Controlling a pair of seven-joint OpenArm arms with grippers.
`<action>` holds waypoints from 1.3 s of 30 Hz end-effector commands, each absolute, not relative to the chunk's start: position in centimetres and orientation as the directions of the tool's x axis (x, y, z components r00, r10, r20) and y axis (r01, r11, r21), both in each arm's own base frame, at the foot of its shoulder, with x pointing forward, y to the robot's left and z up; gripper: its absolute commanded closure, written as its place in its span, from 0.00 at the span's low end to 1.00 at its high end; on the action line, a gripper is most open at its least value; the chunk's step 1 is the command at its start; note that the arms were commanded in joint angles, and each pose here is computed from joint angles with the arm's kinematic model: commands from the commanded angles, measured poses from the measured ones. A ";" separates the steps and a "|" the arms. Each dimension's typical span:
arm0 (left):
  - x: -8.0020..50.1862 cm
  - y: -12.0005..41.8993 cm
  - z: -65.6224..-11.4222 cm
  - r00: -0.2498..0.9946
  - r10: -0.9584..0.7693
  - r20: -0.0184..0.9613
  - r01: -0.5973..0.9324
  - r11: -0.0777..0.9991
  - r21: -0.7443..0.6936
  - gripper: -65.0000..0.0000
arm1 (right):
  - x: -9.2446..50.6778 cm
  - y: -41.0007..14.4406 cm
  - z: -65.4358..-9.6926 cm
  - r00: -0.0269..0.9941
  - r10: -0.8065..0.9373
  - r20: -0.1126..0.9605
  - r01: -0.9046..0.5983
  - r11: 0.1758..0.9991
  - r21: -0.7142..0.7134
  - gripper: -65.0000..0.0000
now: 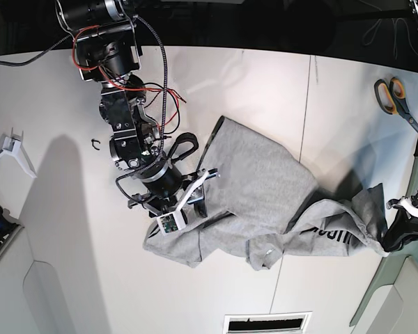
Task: Layout the t-shirt on the table in an organized manner, then fold the t-shirt properly
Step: 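Release with the right gripper and regrasp the shirt edge nearby, then lift the shirt with both grippers, stretch it, and lay it flat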
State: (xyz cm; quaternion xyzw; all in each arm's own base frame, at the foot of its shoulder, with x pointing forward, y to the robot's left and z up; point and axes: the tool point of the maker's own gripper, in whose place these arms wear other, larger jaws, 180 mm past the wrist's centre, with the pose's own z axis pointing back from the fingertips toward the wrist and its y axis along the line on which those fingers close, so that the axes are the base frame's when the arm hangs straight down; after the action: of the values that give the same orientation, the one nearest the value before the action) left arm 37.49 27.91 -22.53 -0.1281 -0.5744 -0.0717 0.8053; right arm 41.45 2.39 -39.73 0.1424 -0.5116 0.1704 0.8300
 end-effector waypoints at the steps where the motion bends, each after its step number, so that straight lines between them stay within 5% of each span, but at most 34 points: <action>1: 37.9 28.2 -20.4 0.273 0.025 0.962 0.274 0.956 -0.103 1.00 | 42.6 2.7 -38.2 0.374 0.130 0.918 -0.432 0.900 0.048 0.62; 15: 37.9 27.2 -21.2 0.284 0.066 0.957 0.279 0.949 -0.148 1.00 | 39.5 4.1 -44.2 0.453 0.189 0.871 -0.514 0.854 0.082 0.63; 25: 37.9 27.2 -21.2 0.286 0.065 0.956 0.279 0.949 -0.148 1.00 | 39.6 4.1 -44.1 0.447 0.187 0.875 -0.514 0.854 0.080 1.00; 30: 38.1 27.3 -20.7 0.262 0.074 0.962 0.275 0.950 -0.148 1.00 | 41.0 4.4 -40.8 0.362 0.166 0.917 -0.526 0.849 0.053 1.00; 39: 38.3 28.7 -17.9 0.159 0.135 0.978 0.255 0.951 -0.173 1.00 | 40.7 4.3 -27.6 0.034 0.120 0.992 -0.562 0.823 -0.080 1.00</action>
State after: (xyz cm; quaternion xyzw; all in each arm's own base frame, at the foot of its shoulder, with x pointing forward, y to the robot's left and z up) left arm 37.94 28.31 -20.33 -0.1535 -0.6200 -0.0334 0.7687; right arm 40.04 4.06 -29.90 0.1618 -0.6226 0.2520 0.7229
